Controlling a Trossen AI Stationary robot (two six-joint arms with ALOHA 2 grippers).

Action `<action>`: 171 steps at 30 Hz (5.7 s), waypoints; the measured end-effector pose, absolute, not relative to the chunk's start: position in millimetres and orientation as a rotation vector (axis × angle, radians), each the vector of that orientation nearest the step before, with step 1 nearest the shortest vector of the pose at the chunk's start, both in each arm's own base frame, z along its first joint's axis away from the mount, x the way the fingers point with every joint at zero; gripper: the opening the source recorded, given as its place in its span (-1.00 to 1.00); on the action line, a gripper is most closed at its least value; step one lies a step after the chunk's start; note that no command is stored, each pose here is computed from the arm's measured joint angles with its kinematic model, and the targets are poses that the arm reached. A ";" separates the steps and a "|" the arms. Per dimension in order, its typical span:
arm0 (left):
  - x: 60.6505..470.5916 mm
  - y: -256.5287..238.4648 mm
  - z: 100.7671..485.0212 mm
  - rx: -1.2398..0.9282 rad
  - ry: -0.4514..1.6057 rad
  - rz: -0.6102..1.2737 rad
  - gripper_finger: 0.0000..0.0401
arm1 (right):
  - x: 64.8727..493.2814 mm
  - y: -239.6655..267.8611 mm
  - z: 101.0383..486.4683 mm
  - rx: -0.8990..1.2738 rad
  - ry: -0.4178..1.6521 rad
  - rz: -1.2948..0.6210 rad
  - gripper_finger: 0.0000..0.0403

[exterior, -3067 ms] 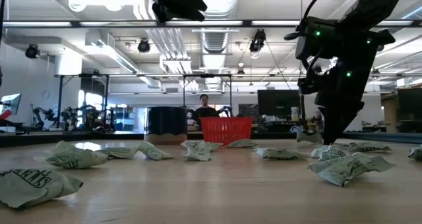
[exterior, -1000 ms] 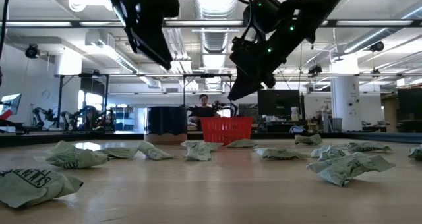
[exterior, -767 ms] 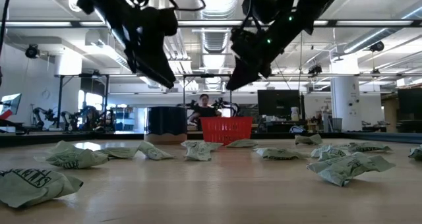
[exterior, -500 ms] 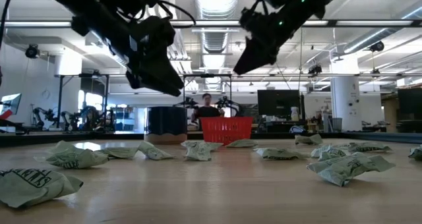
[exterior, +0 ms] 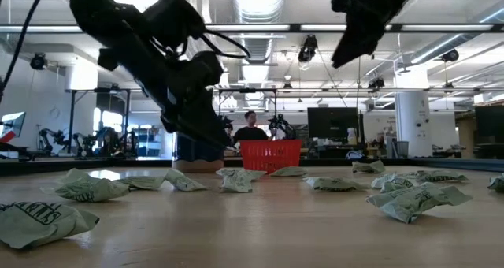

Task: Pick and place Stevia / Truvia into bins
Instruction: Put the stevia packet into the red basket, then put the stevia packet into the basket

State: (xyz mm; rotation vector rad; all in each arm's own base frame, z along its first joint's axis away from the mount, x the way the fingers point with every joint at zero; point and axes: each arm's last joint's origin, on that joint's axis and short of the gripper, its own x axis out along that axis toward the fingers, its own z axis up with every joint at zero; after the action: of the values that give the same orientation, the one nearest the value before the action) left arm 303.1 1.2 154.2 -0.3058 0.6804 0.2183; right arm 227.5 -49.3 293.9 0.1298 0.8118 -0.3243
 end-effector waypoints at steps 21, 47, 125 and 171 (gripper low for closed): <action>329.8 0.4 121.6 -0.250 0.813 0.254 -0.40 | 189.8 -35.2 293.9 0.234 0.818 -0.348 -0.07; 322.1 26.3 214.0 -0.040 0.423 0.358 -0.98 | 189.1 -35.1 256.9 0.315 0.892 -0.396 -0.23; 256.7 -21.2 197.5 -0.390 0.789 0.200 -0.21 | 298.4 -67.5 217.9 0.051 0.666 -0.329 -0.94; 268.5 -74.3 131.5 -0.314 1.067 0.024 -0.49 | 283.2 -66.5 267.2 0.113 0.806 -0.198 -0.29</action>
State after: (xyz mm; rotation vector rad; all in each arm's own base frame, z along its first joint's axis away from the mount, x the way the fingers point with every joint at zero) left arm 268.5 -74.3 131.5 -0.3137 1.0668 0.0242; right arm 283.2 -66.5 267.2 0.1130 0.8060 -0.1984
